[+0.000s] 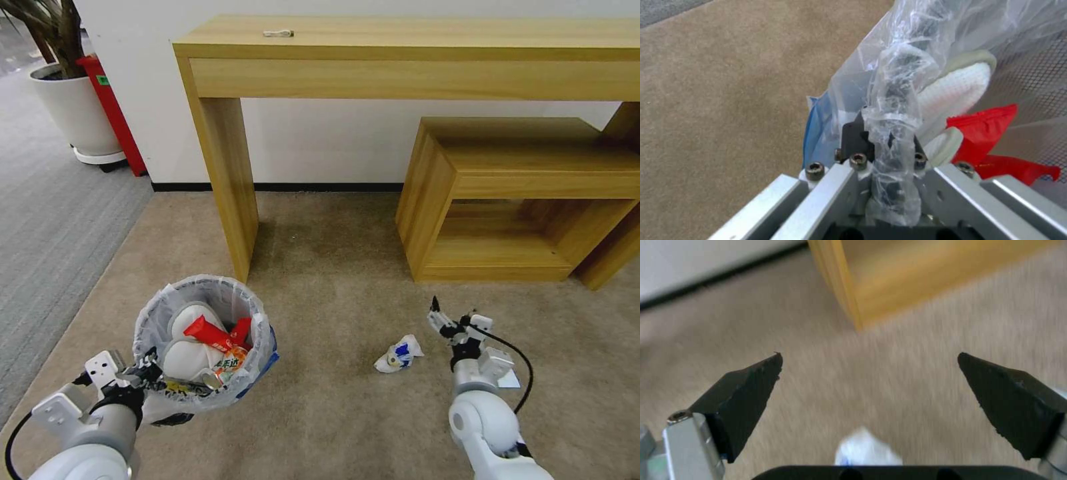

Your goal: Pick up the trash bin and place the garbage on the floor into it.

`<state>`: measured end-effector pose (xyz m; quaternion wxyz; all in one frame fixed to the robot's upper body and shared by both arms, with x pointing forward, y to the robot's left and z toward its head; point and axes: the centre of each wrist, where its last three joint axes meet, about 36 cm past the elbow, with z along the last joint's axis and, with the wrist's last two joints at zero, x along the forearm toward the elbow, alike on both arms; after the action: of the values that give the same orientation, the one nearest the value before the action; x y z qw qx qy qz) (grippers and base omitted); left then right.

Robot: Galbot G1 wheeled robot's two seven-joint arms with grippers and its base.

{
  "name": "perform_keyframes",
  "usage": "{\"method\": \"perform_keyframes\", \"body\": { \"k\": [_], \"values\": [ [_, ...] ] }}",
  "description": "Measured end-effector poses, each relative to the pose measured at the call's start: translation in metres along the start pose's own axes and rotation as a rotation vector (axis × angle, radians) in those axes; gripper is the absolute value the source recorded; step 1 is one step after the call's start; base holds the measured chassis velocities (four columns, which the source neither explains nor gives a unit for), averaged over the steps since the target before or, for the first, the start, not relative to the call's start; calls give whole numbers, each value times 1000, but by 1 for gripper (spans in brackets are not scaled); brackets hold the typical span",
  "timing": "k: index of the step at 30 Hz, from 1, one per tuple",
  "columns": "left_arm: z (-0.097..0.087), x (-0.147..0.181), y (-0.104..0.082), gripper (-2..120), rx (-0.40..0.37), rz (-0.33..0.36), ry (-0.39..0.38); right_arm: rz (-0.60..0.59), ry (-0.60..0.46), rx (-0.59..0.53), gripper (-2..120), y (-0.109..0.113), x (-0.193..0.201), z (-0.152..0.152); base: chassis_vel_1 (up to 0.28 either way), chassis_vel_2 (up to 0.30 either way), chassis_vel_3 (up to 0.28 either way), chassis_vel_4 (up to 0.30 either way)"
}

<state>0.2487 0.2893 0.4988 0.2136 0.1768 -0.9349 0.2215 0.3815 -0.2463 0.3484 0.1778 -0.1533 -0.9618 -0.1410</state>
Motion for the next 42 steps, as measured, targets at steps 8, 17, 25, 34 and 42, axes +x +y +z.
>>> {"method": "perform_keyframes", "body": {
  "k": [8, 17, 25, 34, 42],
  "values": [
    [-1, 1, 0, 1, 1, 3, -1, 31, 300, -12, 100, 10, -35, 16, 0, 0, 0, 0],
    [0, 2, -2, 1, -1, 9, -1, -17, 448, 54, 100, 30, -53, 39, 0, 0, 0, 0],
    [-1, 6, 0, 1, -7, 3, -4, -6, 476, 114, 100, 35, -65, 54, 0, 0, 0, 0],
    [0, 6, -1, 1, -2, 6, -1, -21, 493, 112, 72, 28, -74, 64, 0, 0, 0, 0],
    [2, 6, -2, 1, -1, 5, 1, -15, 490, 131, 47, 22, -88, 74, 0, 0, 0, 0]
  ]
}}
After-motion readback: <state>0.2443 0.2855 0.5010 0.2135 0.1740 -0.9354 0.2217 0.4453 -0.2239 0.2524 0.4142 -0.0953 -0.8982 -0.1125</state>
